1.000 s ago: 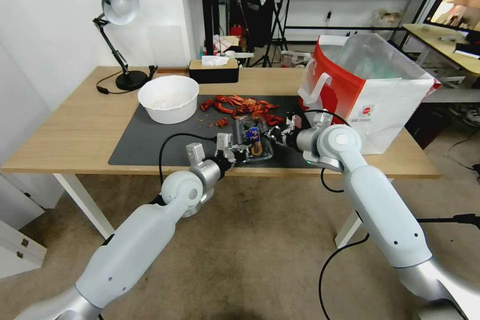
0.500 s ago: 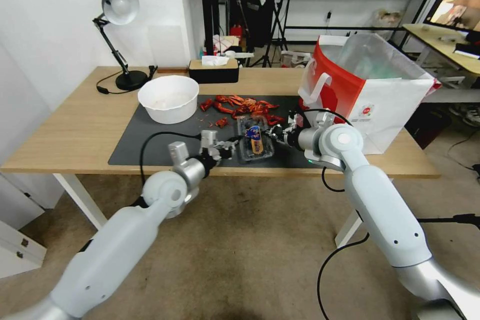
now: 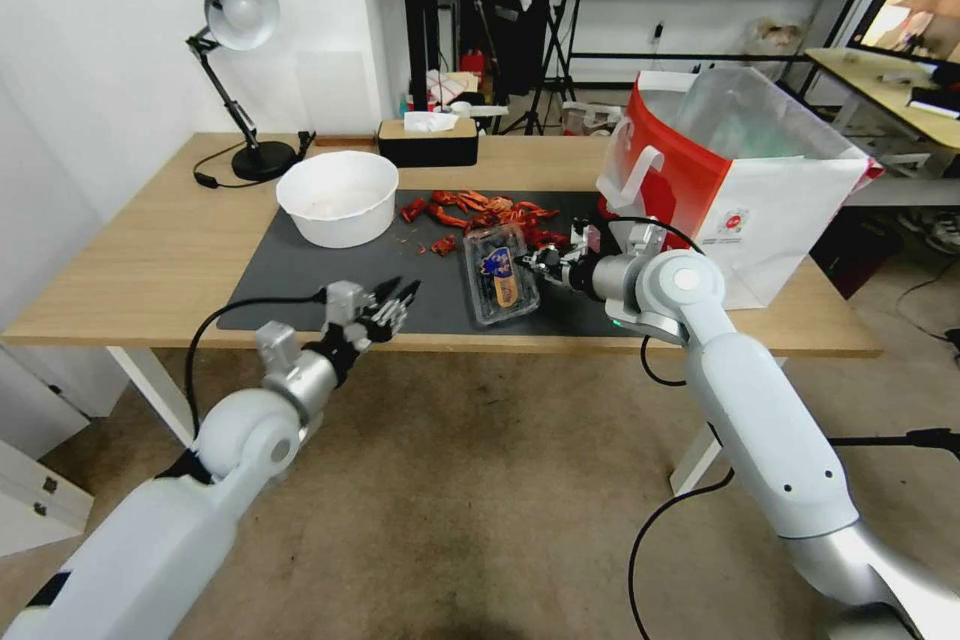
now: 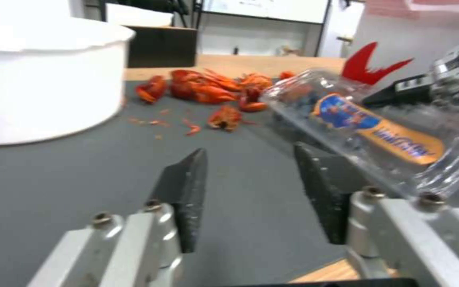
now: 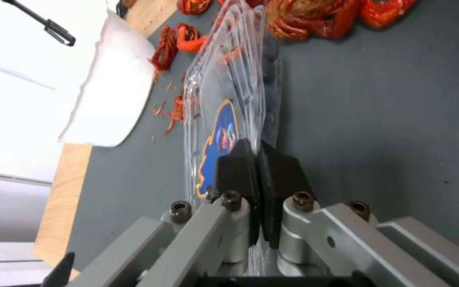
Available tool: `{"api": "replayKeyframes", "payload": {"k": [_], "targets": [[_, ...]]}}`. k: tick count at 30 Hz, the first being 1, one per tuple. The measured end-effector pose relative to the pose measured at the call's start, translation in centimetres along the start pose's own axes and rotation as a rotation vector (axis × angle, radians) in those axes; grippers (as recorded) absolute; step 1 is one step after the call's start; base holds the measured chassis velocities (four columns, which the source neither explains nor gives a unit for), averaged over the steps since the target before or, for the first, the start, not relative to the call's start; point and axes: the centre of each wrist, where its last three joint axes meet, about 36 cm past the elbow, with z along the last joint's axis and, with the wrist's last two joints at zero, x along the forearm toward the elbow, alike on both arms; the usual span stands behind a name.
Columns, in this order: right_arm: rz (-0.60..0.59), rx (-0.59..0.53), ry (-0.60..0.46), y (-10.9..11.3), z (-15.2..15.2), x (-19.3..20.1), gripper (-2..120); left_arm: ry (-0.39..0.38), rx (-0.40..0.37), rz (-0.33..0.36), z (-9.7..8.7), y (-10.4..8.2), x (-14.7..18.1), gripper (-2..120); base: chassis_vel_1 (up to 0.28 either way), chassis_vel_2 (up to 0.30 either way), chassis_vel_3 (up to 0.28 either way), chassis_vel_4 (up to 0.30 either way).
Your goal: Close the takeout container lid, then place the container into the takeout bag.
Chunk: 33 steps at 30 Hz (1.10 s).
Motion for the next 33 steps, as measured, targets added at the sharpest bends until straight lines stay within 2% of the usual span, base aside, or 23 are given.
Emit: {"api": "replayKeyframes", "payload": {"k": [2, 3, 6, 7, 9, 11, 14, 19, 21, 22, 23, 25, 28, 30, 32, 33], "targets": [[-0.010, 0.001, -0.002, 0.0, 0.0, 0.1, 0, -0.003, -0.011, -0.023, 0.0, 0.2, 0.5, 56, 0.000, 0.000, 0.000, 0.000], [-0.010, 0.001, -0.002, 0.0, 0.0, 0.1, 0, -0.003, -0.011, -0.023, 0.0, 0.2, 0.5, 56, 0.000, 0.000, 0.000, 0.000], [-0.041, -0.001, -0.025, -0.2, -0.1, 0.6, 0, -0.005, -0.024, -0.057, 0.3, 0.3, 0.9, 71, 0.000, 0.000, 0.000, 0.000], [-0.041, -0.001, -0.025, -0.2, -0.1, 0.6, 0, -0.005, -0.024, -0.057, 0.3, 0.3, 0.9, 71, 0.000, 0.000, 0.000, 0.000], [-0.072, 0.004, -0.058, -0.3, -0.1, 1.0, 0, -0.004, -0.030, -0.080, 0.8, 0.5, 1.5, 83, 0.000, 0.000, 0.000, 0.000], [-0.074, 0.005, -0.061, -0.3, -0.1, 1.1, 0, -0.003, -0.030, -0.081, 0.8, 0.5, 1.5, 85, 0.000, 0.000, 0.000, 0.000], [-0.114, 0.034, -0.111, 0.1, -0.4, 1.5, 0, 0.008, -0.036, -0.108, 1.7, 0.7, 2.5, 97, 0.000, 0.000, 0.000, 0.000], [-0.178, 0.080, -0.170, 1.4, -0.8, 2.3, 0, 0.011, -0.028, -0.126, 2.2, 0.6, 3.4, 100, 0.000, 0.000, 0.000, 0.000], [-0.244, 0.121, -0.234, 2.3, -1.1, 2.9, 0, 0.010, -0.019, -0.137, 2.7, 0.4, 3.8, 100, 0.000, 0.000, 0.000, 0.000], [-0.244, 0.121, -0.234, 2.3, -1.1, 2.9, 0, 0.010, -0.019, -0.137, 2.7, 0.4, 3.8, 100, 0.000, 0.000, 0.000, 0.000], [-0.284, 0.153, -0.285, 3.1, -1.5, 3.3, 0, 0.006, -0.012, -0.144, 3.0, 0.2, 4.1, 100, 0.000, 0.000, 0.000, 0.000], [-0.294, 0.161, -0.300, 3.4, -1.6, 3.4, 0, 0.004, -0.010, -0.145, 3.1, 0.2, 4.2, 100, 0.000, 0.000, 0.000, 0.000], [-0.346, 0.216, -0.439, 5.3, -3.0, 4.4, 0, -0.007, 0.004, -0.157, 3.7, -0.2, 4.8, 100, 0.000, 0.000, 0.000, 0.000], [-0.347, 0.219, -0.448, 5.4, -3.1, 4.5, 0, -0.008, 0.005, -0.158, 3.7, -0.2, 4.8, 100, 0.000, 0.000, 0.000, 0.000], [-0.360, 0.277, -0.615, 7.3, -5.7, 6.1, 0, -0.025, 0.011, -0.167, 4.1, -0.5, 5.2, 100, 0.000, 0.000, 0.000, 0.000], [-0.359, 0.288, -0.644, 7.6, -6.3, 6.5, 0, -0.029, 0.014, -0.169, 4.3, -0.6, 5.3, 100, 0.000, 0.000, 0.000, 0.000]]}}
